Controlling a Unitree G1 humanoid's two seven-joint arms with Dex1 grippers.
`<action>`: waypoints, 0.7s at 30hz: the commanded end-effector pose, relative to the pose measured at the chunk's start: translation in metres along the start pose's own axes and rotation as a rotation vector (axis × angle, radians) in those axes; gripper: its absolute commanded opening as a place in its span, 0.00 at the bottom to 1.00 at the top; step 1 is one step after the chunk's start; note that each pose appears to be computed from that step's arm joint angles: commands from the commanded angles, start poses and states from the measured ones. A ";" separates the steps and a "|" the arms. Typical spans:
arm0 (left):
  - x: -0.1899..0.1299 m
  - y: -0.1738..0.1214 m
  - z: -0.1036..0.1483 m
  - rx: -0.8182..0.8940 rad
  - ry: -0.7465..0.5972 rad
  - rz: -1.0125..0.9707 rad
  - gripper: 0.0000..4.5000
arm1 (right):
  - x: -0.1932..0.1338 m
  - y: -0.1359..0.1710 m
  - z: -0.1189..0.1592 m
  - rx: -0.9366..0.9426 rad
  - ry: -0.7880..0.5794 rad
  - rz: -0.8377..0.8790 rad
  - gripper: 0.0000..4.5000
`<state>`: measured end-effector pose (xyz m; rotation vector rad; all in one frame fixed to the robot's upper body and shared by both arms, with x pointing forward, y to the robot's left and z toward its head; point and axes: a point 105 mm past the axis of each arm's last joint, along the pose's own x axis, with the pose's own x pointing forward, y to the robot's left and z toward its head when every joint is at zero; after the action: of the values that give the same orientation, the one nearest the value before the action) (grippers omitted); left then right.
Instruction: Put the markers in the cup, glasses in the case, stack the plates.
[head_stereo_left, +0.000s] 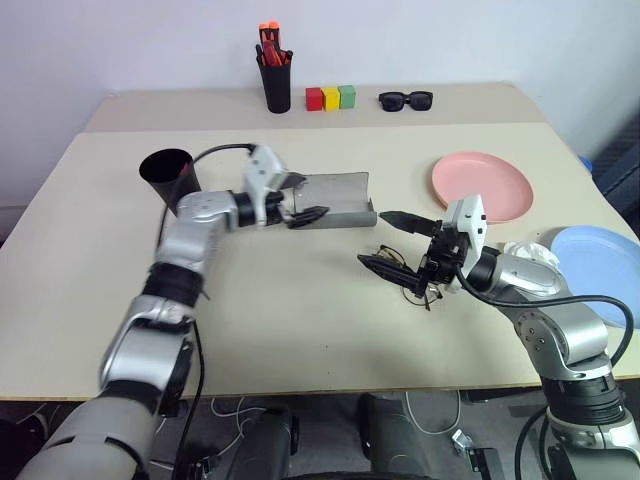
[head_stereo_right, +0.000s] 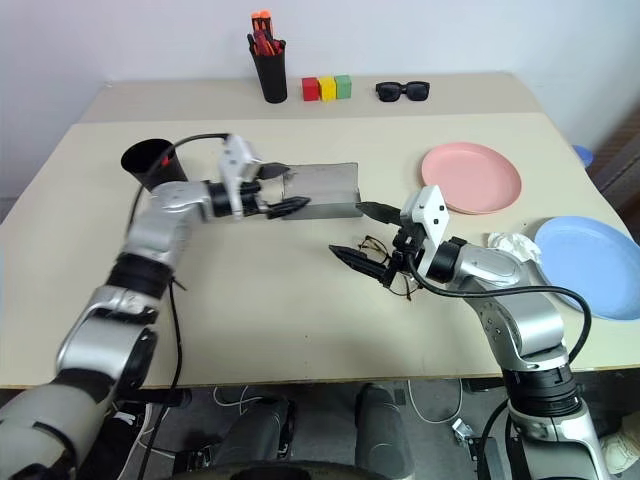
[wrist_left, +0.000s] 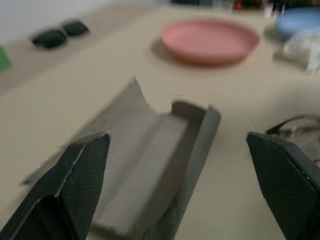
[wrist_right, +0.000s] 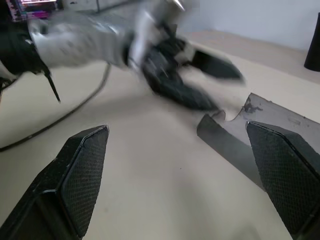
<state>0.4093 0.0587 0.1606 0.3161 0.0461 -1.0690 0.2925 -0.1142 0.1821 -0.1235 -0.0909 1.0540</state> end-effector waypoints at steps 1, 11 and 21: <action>0.019 -0.010 0.001 0.101 0.048 -0.072 0.99 | -0.002 -0.001 0.011 -0.049 -0.032 -0.021 1.00; 0.029 -0.008 -0.015 0.098 0.168 -0.106 0.36 | -0.012 -0.002 0.010 -0.067 -0.017 -0.084 1.00; -0.006 -0.004 -0.006 0.032 0.132 -0.255 0.01 | -0.008 -0.006 0.007 -0.072 -0.019 -0.095 1.00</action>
<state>0.4085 0.0603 0.1327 0.4306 0.2649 -1.2374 0.2935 -0.1247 0.1793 -0.1606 -0.1000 0.9539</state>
